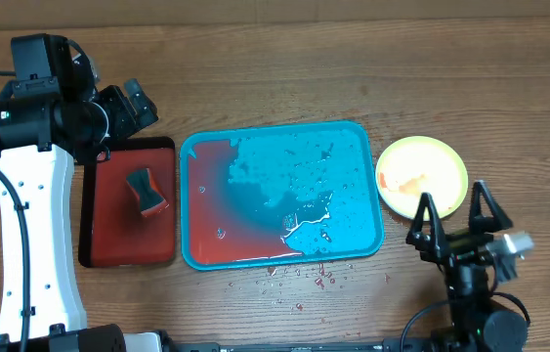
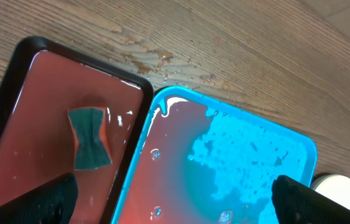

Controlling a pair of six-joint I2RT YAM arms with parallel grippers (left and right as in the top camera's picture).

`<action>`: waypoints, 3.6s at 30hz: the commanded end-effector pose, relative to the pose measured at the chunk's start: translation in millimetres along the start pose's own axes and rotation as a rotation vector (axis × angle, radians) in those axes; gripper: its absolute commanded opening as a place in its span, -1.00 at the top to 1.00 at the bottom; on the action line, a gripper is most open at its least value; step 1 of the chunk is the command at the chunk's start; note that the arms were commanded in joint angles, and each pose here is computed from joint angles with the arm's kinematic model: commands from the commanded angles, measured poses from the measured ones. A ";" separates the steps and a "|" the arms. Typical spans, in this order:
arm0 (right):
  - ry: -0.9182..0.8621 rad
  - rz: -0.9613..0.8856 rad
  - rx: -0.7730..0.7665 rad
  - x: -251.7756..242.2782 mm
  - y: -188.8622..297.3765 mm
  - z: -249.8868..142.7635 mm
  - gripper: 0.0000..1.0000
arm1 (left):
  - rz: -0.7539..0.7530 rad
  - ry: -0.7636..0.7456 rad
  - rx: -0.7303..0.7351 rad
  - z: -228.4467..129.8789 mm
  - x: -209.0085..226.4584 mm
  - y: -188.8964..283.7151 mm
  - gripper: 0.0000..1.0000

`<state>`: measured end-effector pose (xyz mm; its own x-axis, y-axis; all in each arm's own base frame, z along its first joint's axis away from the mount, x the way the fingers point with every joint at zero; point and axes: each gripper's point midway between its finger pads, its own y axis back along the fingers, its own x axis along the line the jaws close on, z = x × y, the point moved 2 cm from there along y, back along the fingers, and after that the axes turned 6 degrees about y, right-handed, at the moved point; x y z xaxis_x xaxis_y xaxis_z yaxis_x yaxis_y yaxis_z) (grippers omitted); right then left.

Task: Clean dirty plates on tray and stack at the side

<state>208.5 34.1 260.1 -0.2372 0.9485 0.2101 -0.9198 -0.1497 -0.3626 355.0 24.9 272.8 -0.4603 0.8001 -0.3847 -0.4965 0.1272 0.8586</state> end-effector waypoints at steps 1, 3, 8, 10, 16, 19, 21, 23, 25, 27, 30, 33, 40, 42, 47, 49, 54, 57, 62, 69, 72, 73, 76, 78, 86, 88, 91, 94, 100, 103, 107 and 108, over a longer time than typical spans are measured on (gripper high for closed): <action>-0.001 -0.022 0.060 -4.5 1.5 -16.3 -1.00 | 0.000 -0.001 -0.005 1.8 -0.8 0.8 -1.00; 0.000 -0.045 0.104 -8.8 2.5 -26.4 -1.00 | 0.000 -0.001 -0.005 1.9 -0.9 0.8 -1.00; 0.003 -0.077 0.234 -15.8 7.8 -55.2 -1.00 | 0.000 -0.001 -0.005 1.8 -0.8 0.8 -0.99; 0.004 -0.093 0.306 -19.4 12.5 -70.9 -1.00 | 0.000 -0.001 -0.005 1.8 -0.8 0.8 -0.99; 0.005 -0.107 0.376 -22.6 18.0 -85.5 -1.00 | 0.000 -0.001 -0.005 1.8 -0.8 0.8 -1.00; 0.005 -0.107 0.376 -22.6 18.1 -85.5 -1.00 | 0.000 -0.001 -0.005 1.8 -0.8 0.8 -1.00; 0.005 -0.107 0.376 -22.7 18.1 -85.5 -1.00 | 0.000 -0.001 -0.005 1.8 -0.8 0.8 -1.00; 0.005 -0.107 0.376 -22.6 18.1 -85.5 -1.00 | 0.000 -0.001 -0.005 1.8 -0.8 0.8 -1.00; 0.005 -0.107 0.376 -22.6 18.1 -85.5 -1.00 | 0.000 -0.001 -0.005 1.8 -0.8 0.8 -1.00; 0.005 -0.107 0.376 -22.6 18.1 -85.5 -1.00 | 0.000 -0.001 -0.005 1.8 -0.8 0.8 -0.99; 0.005 -0.107 0.376 -22.6 18.1 -85.5 -1.00 | 0.000 -0.001 -0.005 1.8 -0.8 0.8 -0.99; 0.005 -0.107 0.376 -22.6 18.1 -85.5 -1.00 | 0.000 -0.001 -0.005 1.8 -0.8 0.8 -1.00; 0.005 -0.107 0.376 -22.6 18.1 -85.5 -1.00 | 0.002 -0.004 -0.024 2.1 -0.7 6.8 -1.00; 0.005 -0.107 0.376 -22.6 18.1 -85.5 -1.00 | -0.013 -0.014 -0.046 0.0 -4.0 17.1 -0.99; 0.006 -0.107 0.376 -22.7 18.1 -85.5 -1.00 | -0.043 -0.061 -0.178 -11.5 -6.3 69.9 -1.00; 0.005 -0.107 0.376 -22.6 18.1 -85.5 -1.00 | -0.024 -0.067 -0.273 -13.7 0.1 95.6 -0.99; 0.005 -0.107 0.376 -22.6 18.1 -85.5 -1.00 | 0.019 -0.126 -0.556 -38.5 29.1 164.3 -1.00; 0.005 -0.107 0.376 -22.6 18.1 -85.5 -1.00 | -0.017 -0.255 -0.683 -60.4 35.0 180.7 -1.00; 0.005 -0.107 0.376 -22.6 18.1 -85.5 -1.00 | -0.140 -0.632 -0.778 -99.5 23.0 166.2 -1.00; 0.005 -0.107 0.376 -22.6 18.1 -85.5 -1.00 | -0.236 -0.814 -0.853 -109.1 19.7 105.9 -0.99; 0.005 -0.107 0.376 -22.6 18.1 -85.5 -1.00 | -0.268 -0.830 -0.897 -110.2 21.5 83.8 -1.00; 0.005 -0.107 0.376 -22.7 18.1 -85.5 -1.00 | -0.283 -0.839 -0.910 -112.6 22.3 76.0 -1.00; 0.005 -0.107 0.376 -22.6 18.1 -85.5 -1.00 | -0.312 -0.859 -0.955 -119.4 26.3 58.5 -0.99; 0.005 -0.107 0.376 -22.6 18.1 -85.5 -1.00 | -0.327 -0.870 -0.978 -125.2 29.8 48.0 -1.00; 0.005 -0.107 0.376 -22.6 18.1 -85.5 -1.00 | -0.296 -0.860 -1.036 -135.6 47.5 24.9 -1.00; 0.005 -0.107 0.376 -22.7 18.1 -85.5 -1.00 | -0.281 -0.860 -1.038 -136.5 51.1 20.1 -1.00; 0.005 -0.107 0.376 -22.6 18.1 -85.5 -1.00 | -0.265 -0.876 -1.056 -138.1 55.6 10.6 -0.99; 0.005 -0.107 0.376 -22.6 18.1 -85.5 -1.00 | -0.267 -0.878 -1.099 -138.5 58.0 4.6 -1.00; 0.005 -0.107 0.376 -22.6 18.1 -85.5 -1.00 | -0.272 -0.875 -1.090 -144.7 65.3 -14.8 -0.99; 0.005 -0.107 0.376 -22.6 18.1 -85.5 -1.00 | -0.262 -0.866 -1.028 -150.1 71.1 -26.1 -1.00; 0.005 -0.107 0.376 -22.6 18.1 -85.5 -1.00 | -0.267 -0.837 -0.988 -153.4 74.6 -32.5 -1.00; 0.005 -0.107 0.376 -22.6 18.1 -85.5 -1.00 | -0.276 -0.820 -0.984 -153.3 74.6 -32.5 -0.99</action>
<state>223.9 34.3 173.1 -0.1370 0.9648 0.2244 -0.9891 -0.1457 0.0226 224.4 -10.7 163.0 0.1588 0.9776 0.1378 -0.9867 0.1523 0.0567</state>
